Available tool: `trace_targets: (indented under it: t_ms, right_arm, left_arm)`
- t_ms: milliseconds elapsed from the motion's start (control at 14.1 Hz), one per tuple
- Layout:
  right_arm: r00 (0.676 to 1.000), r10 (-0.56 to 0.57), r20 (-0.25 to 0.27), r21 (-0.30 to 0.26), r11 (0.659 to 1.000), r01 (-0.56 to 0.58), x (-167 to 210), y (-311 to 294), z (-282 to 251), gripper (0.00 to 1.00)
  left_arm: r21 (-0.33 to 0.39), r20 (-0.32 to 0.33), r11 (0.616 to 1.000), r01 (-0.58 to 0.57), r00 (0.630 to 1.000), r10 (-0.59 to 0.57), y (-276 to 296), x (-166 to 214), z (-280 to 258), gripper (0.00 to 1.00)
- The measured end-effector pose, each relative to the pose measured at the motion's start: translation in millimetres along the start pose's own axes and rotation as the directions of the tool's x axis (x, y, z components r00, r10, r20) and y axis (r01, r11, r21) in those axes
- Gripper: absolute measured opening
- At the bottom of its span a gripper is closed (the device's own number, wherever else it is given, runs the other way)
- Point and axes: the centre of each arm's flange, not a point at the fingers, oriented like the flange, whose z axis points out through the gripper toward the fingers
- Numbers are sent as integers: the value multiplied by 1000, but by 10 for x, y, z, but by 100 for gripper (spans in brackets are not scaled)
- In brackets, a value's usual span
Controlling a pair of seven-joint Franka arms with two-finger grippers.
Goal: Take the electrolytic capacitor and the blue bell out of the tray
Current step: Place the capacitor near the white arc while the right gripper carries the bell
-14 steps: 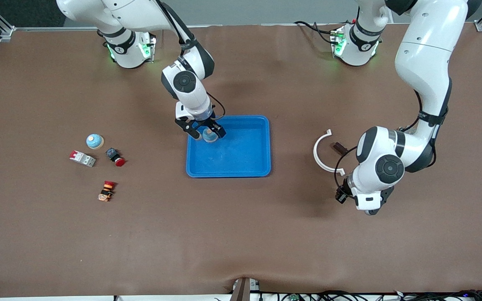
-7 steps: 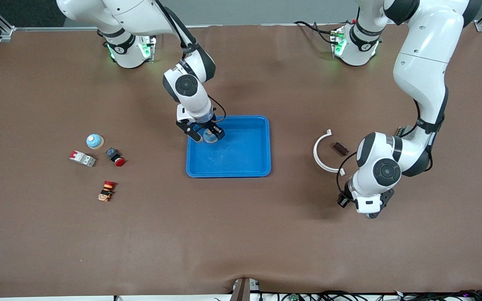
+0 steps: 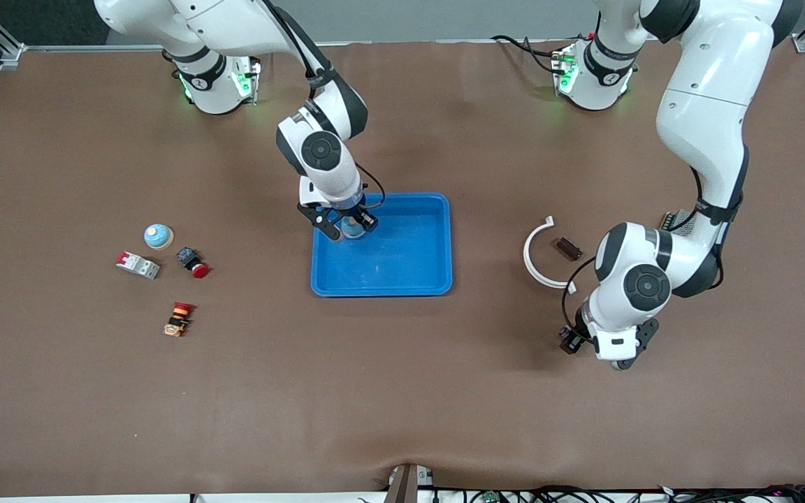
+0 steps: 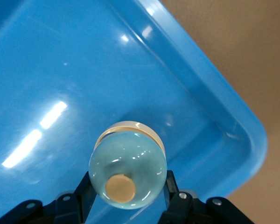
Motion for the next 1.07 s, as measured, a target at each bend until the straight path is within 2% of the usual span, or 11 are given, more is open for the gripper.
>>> trace_targets:
  t_ms: [142, 285, 427, 569, 711, 925, 1067]
  right_arm:
    - [999, -32, -26, -58, 998, 30, 36, -166, -327, 63]
    - [990, -117, -84, -162, 981, 103, 236, -189, -567, 63]
    - [974, -218, -65, -231, 953, 198, 631, -127, -754, 63]
    - [943, -333, -20, -233, 918, 320, 1319, 43, -1021, 63]
    - [899, -437, 22, -206, 878, 432, 2169, 406, -1291, 63]
    - [797, -600, 76, -155, 782, 603, 3339, 1160, -1475, 63]
    - [724, -686, 77, -121, 714, 689, 3901, 1630, -1495, 63]
  left_arm:
    - [10, -9, 999, -49, 999, 50, -16, 74, -317, 100]
    - [17, -23, 996, -87, 996, 88, -78, 173, -735, 100]
    - [30, -33, 988, -151, 988, 152, -184, 267, -1171, 100]
    - [49, -34, 974, -222, 974, 224, -298, 318, -1525, 100]
    - [78, -18, 959, -273, 961, 275, -440, 364, -1786, 100]
    - [111, 3, 917, -383, 923, 385, -659, 371, -2296, 100]
    - [109, -19, 900, -422, 904, 426, -799, 368, -2761, 100]
